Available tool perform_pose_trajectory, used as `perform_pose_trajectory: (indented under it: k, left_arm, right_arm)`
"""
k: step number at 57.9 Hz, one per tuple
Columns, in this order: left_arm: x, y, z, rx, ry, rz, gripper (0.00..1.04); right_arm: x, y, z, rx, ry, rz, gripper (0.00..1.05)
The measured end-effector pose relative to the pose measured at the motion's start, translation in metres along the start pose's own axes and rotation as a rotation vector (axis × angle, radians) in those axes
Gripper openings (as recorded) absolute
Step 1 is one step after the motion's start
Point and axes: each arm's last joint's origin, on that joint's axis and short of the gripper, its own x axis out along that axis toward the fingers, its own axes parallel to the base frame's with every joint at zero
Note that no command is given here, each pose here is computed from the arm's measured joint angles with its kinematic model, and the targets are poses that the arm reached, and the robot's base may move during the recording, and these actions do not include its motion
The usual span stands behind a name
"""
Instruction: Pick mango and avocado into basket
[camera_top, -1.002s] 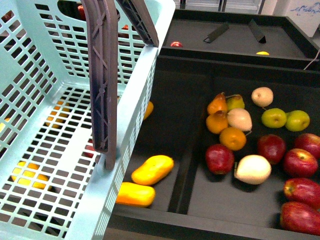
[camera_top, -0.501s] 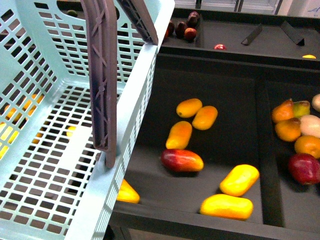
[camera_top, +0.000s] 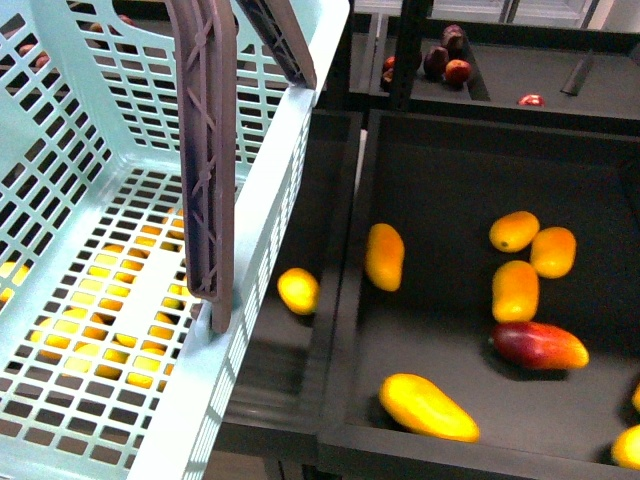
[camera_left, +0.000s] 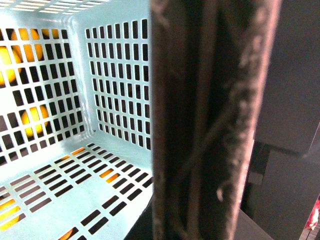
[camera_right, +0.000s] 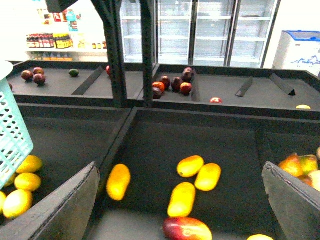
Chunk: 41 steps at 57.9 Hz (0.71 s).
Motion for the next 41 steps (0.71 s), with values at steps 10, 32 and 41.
perform_pose_trajectory:
  k: [10, 32, 41]
  left_arm:
    - [0.000, 0.000, 0.000, 0.000, 0.000, 0.001, 0.06]
    - [0.015, -0.011, 0.000, 0.255, -0.102, 0.292, 0.06]
    - [0.086, -0.026, -0.002, 0.651, 0.020, 0.447, 0.06]
  right_arm:
    - [0.000, 0.000, 0.000, 0.000, 0.001, 0.000, 0.97]
    - [0.000, 0.000, 0.000, 0.000, 0.001, 0.000, 0.97]
    - [0.000, 0.000, 0.000, 0.000, 0.001, -0.001, 0.97]
